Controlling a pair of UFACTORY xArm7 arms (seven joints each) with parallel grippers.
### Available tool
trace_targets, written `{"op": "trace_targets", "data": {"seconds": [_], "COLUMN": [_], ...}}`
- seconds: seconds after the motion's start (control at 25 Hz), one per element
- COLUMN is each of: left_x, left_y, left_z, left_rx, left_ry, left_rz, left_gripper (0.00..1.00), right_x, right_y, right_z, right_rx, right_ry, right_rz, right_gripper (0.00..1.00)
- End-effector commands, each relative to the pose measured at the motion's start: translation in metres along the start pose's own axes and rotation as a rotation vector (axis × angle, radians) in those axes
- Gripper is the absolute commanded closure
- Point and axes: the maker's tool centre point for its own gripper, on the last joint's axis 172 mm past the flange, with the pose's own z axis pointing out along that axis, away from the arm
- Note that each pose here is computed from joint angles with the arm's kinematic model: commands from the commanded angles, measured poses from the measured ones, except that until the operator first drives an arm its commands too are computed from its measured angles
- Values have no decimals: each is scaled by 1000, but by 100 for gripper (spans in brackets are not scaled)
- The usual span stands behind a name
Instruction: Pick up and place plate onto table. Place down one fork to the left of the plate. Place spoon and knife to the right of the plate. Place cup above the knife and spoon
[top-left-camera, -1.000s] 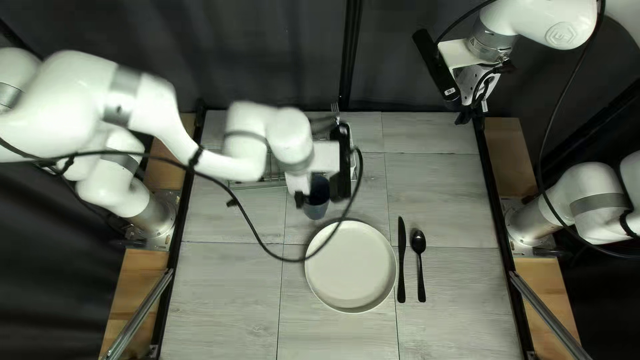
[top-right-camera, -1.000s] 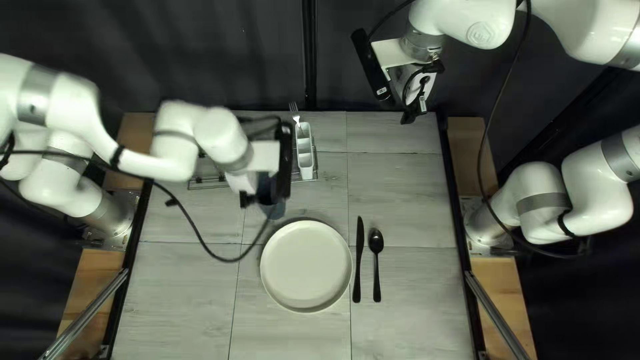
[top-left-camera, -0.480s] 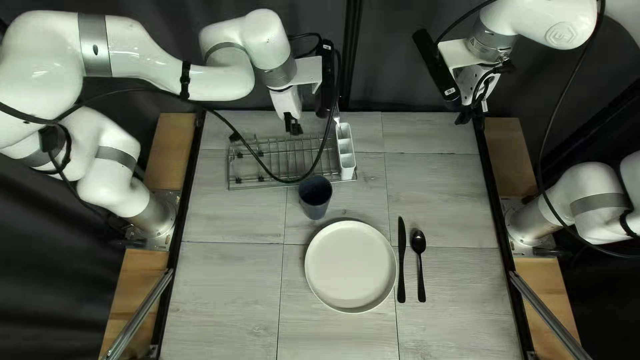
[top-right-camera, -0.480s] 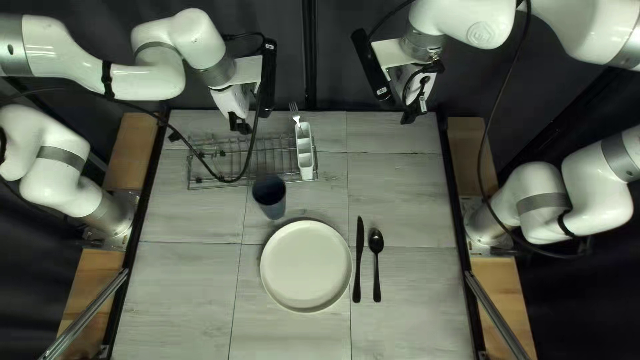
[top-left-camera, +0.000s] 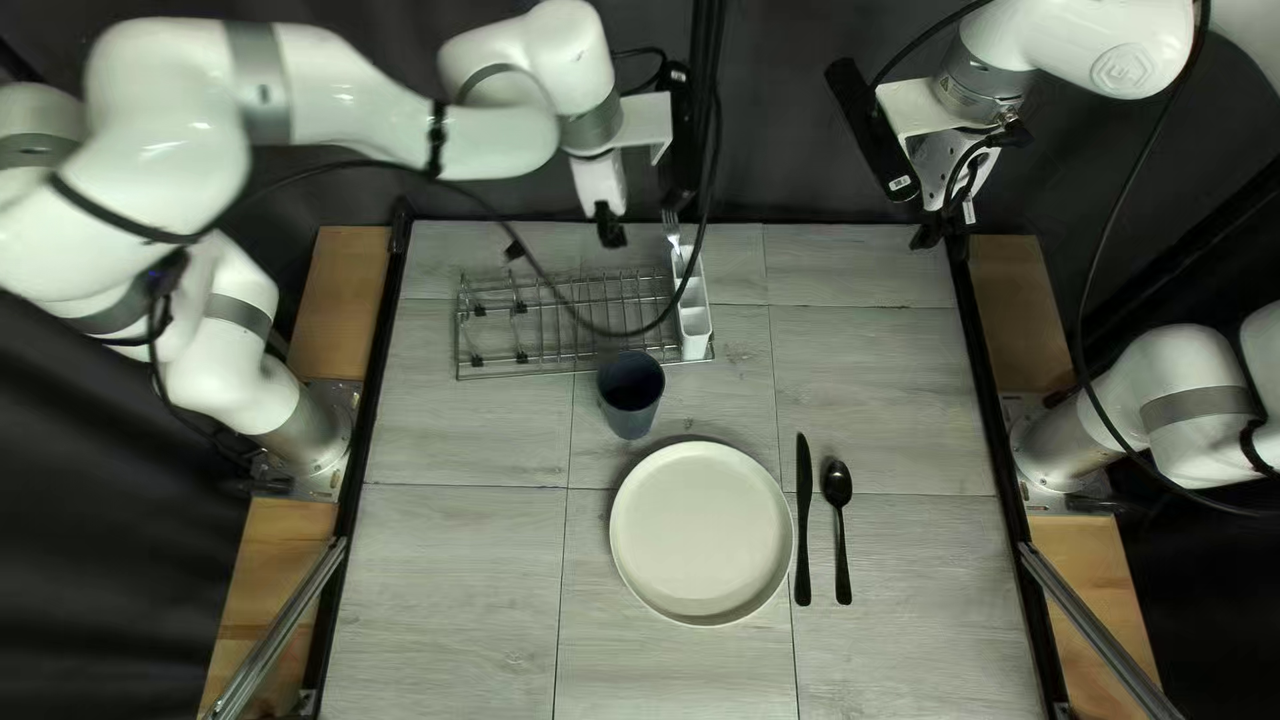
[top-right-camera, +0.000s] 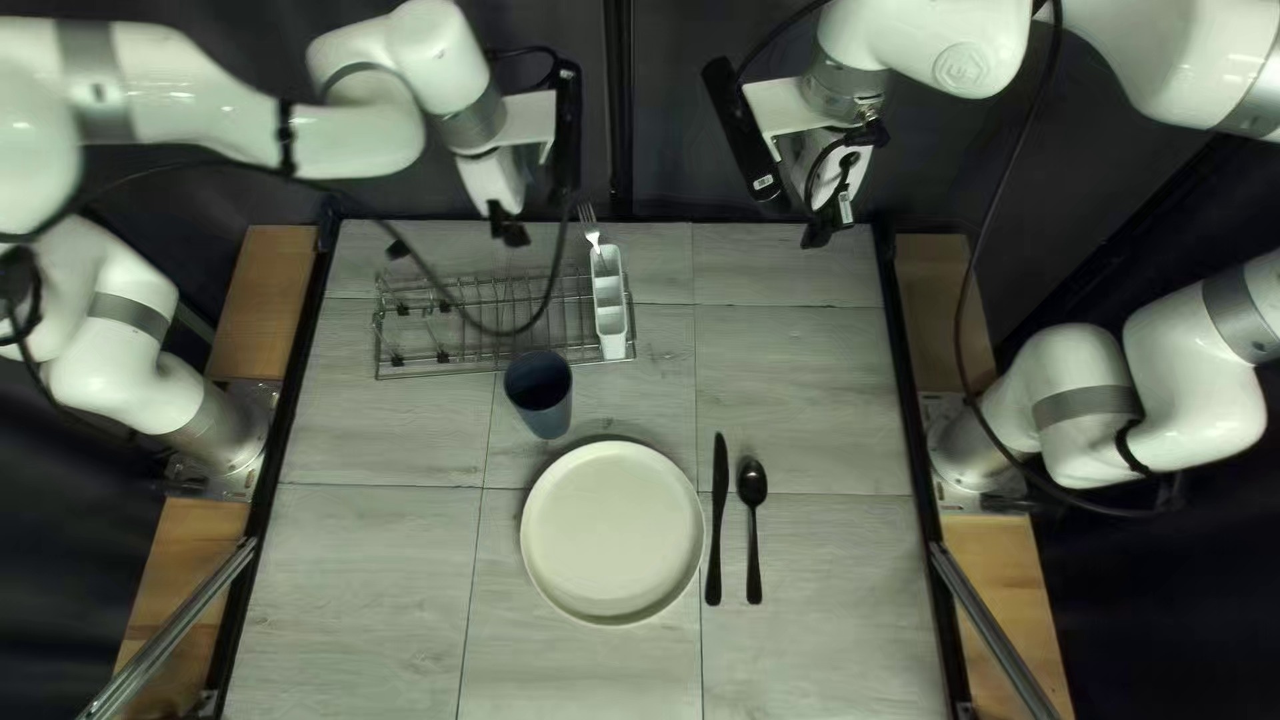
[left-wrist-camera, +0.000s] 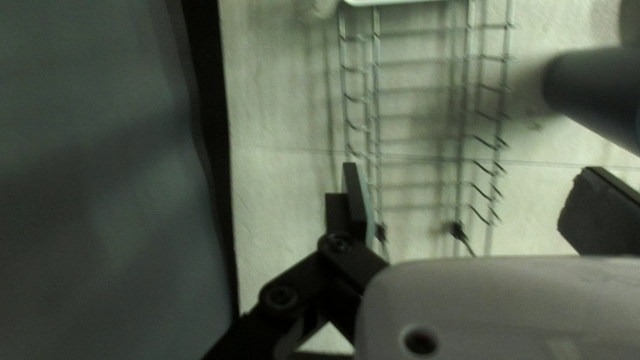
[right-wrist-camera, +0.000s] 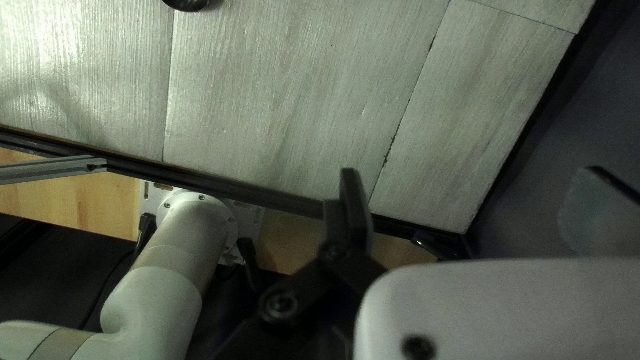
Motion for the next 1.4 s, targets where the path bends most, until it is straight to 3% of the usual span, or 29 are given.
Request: {"op": "trace_targets", "data": {"seconds": [0.04,0.24,0.6,0.64,0.68,0.72,1.0,1.4], "left_x": [14,24,41,41,41,38,33,36], "left_y": [-15,-14,-17,-17,-16,-15,-7,26], "left_z": [18,35,68,72,75,78,74,7], "left_rx": [-11,-36,-67,-71,-74,-77,-92,-74], "left_ry": [52,76,69,66,62,52,18,19], "left_rz": [10,11,11,11,10,8,-10,-15], "left_gripper": [0,0,0,10,10,100,100,100], "right_x": [0,0,0,0,0,0,0,0], "right_y": [0,0,0,0,0,0,0,0], "right_z": [0,0,0,0,0,0,0,0], "right_rx": [0,0,0,0,0,0,0,0], "right_ry": [0,0,0,0,0,0,0,0], "right_rz": [0,0,0,0,0,0,0,0], "right_gripper": [0,0,0,0,0,0,0,0]}}
